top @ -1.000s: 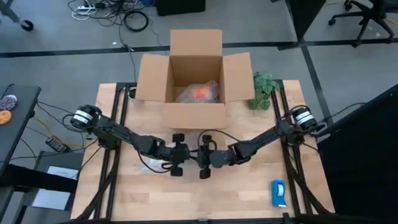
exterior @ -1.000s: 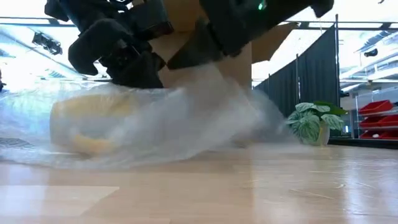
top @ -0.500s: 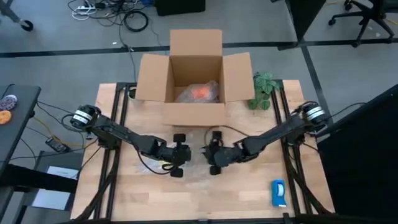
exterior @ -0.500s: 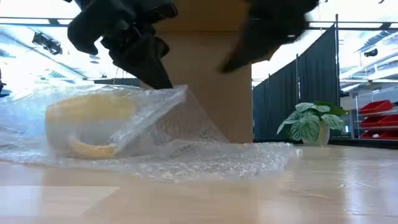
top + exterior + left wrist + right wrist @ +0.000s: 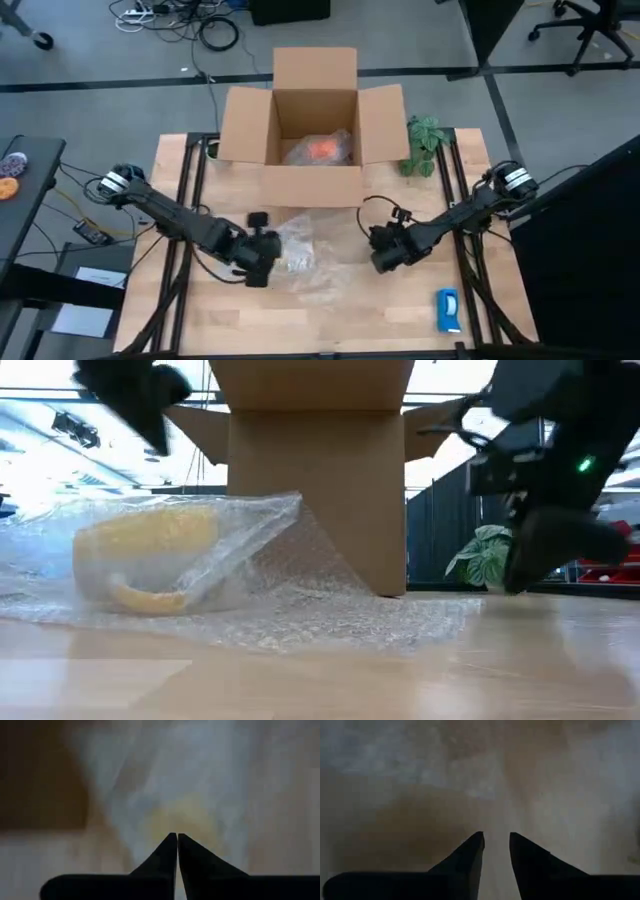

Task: Wrap mug
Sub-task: Wrap the yellow mug with the bubble wrap

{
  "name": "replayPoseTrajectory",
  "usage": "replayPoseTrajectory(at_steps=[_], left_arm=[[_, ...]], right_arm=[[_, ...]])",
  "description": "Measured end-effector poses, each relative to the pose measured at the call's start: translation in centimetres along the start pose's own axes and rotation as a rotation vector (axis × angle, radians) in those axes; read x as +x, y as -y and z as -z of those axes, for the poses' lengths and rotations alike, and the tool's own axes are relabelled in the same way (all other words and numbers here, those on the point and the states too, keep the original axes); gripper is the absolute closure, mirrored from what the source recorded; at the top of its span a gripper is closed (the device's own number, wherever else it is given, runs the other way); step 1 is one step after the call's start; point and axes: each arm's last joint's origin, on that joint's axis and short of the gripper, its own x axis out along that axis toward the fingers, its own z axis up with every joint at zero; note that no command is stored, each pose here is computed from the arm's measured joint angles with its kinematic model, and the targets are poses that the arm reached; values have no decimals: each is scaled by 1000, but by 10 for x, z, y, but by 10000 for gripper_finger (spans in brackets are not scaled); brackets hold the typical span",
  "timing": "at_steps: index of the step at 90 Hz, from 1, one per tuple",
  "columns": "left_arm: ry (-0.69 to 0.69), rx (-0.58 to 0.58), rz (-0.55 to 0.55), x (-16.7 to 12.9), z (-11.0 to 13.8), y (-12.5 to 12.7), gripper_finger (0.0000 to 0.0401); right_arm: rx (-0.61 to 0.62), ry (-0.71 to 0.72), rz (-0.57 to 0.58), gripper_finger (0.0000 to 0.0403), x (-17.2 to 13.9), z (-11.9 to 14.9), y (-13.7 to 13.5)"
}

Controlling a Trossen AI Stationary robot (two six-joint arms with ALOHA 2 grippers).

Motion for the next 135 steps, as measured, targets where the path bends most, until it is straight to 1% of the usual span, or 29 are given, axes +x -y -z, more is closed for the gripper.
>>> replayPoseTrajectory(at_steps=[8, 17, 23, 30, 41, 48, 56, 70, 82, 88, 95, 102, 112, 123, 135], left_arm=[[-34, -94, -52, 10, 20, 0, 401], [-56, -140, -65, 29, 37, 3, 401], [-42, -152, -56, 43, 46, 5, 401], [-40, -159, -66, 58, 57, 4, 401], [-70, -153, -92, 75, 71, -3, 401], [-106, -151, -120, 83, 78, -10, 401], [-126, -135, -135, 88, 82, -14, 401], [-134, -100, -142, 89, 79, -19, 401], [-88, -51, -173, 85, 67, -22, 401], [-68, -24, -189, 84, 61, -24, 401], [-38, -13, -190, 84, 56, -26, 401], [-8, -10, -180, 86, 51, -27, 401], [44, -28, -161, 89, 43, -29, 401], [90, -33, -115, 94, 35, -28, 401], [83, -41, -87, 106, 31, -25, 401]], right_arm=[[32, 102, -71, 328, 16, -3, 0], [57, 191, -122, 328, 32, -10, -2], [102, 242, -155, 328, 40, -18, -4], [109, 296, -191, 328, 48, -26, -11], [130, 397, -283, 328, 57, -42, -26], [116, 457, -366, 328, 57, -54, -36], [88, 540, -396, 328, 52, -71, -45], [40, 641, -371, 328, 38, -100, -48], [-13, 703, -337, 328, 32, -118, -45], [-12, 694, -320, 328, 40, -122, -39], [-18, 665, -328, 328, 56, -121, -36], [-5, 697, -387, 328, 68, -123, -38], [4, 759, -444, 328, 81, -130, -47], [-8, 828, -488, 328, 81, -152, -59], [-31, 851, -496, 328, 91, -167, -74]])
